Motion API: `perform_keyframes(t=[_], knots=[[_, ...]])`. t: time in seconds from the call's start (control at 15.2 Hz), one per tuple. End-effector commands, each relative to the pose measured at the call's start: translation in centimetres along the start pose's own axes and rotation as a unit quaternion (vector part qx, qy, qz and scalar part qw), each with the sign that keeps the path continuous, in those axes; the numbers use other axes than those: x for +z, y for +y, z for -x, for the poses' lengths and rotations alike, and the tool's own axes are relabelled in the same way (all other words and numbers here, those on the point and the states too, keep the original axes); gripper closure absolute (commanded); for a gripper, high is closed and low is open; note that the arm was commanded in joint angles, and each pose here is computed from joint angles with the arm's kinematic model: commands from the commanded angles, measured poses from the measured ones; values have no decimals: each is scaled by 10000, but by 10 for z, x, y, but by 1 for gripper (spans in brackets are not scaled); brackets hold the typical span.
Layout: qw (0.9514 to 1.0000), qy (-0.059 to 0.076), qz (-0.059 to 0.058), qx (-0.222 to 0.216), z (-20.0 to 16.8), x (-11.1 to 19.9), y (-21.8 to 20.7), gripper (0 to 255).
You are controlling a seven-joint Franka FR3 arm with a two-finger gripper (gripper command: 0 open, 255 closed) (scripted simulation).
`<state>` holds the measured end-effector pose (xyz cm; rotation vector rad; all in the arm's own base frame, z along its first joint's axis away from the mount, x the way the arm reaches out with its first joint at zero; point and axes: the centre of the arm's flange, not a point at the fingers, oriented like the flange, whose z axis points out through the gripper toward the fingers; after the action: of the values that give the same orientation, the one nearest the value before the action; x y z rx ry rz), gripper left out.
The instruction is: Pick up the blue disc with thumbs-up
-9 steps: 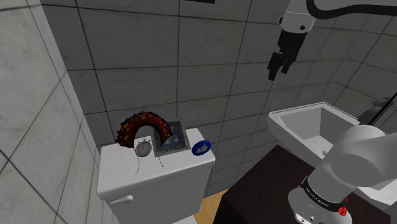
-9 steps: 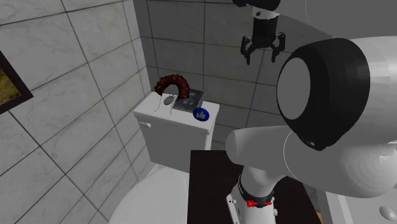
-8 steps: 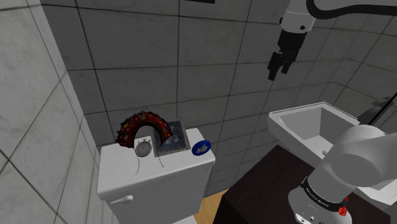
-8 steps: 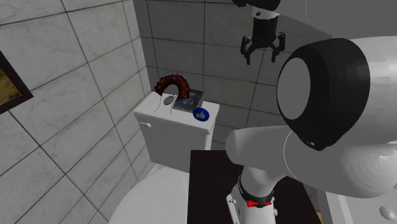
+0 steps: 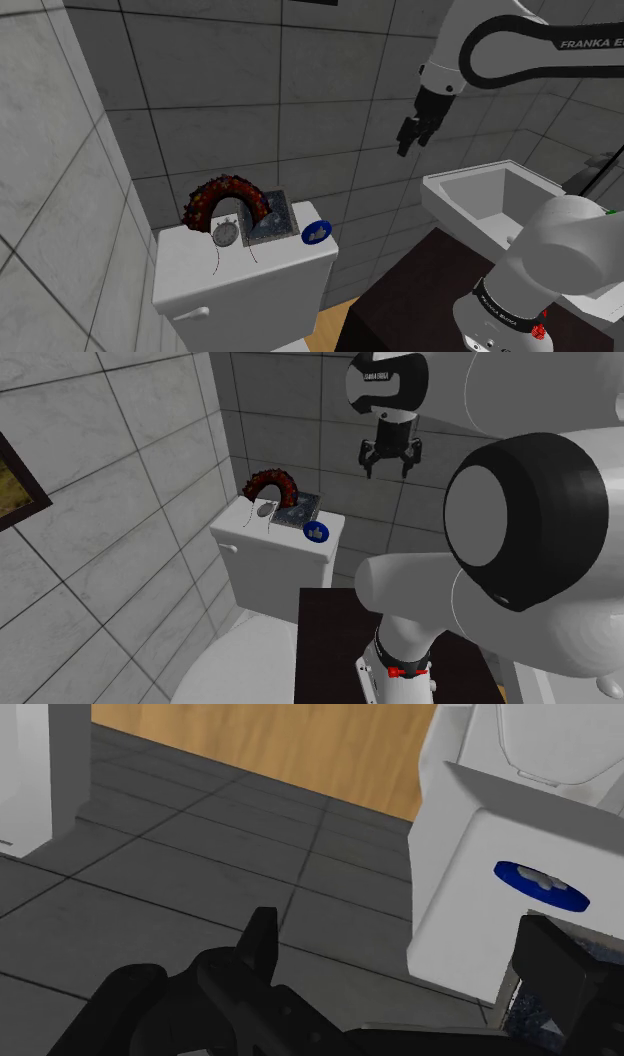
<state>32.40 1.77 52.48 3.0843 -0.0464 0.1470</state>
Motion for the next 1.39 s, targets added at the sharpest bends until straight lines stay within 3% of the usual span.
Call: perform_keyframes(t=[0.0, 0.66, 1.32], knots=[[9999, 121, -102, 8, 0, 24, -9, 0], [9962, 652, -585, 29, -8, 133, -67, 0], [9873, 1179, -1066, 49, -27, 235, -135, 0]])
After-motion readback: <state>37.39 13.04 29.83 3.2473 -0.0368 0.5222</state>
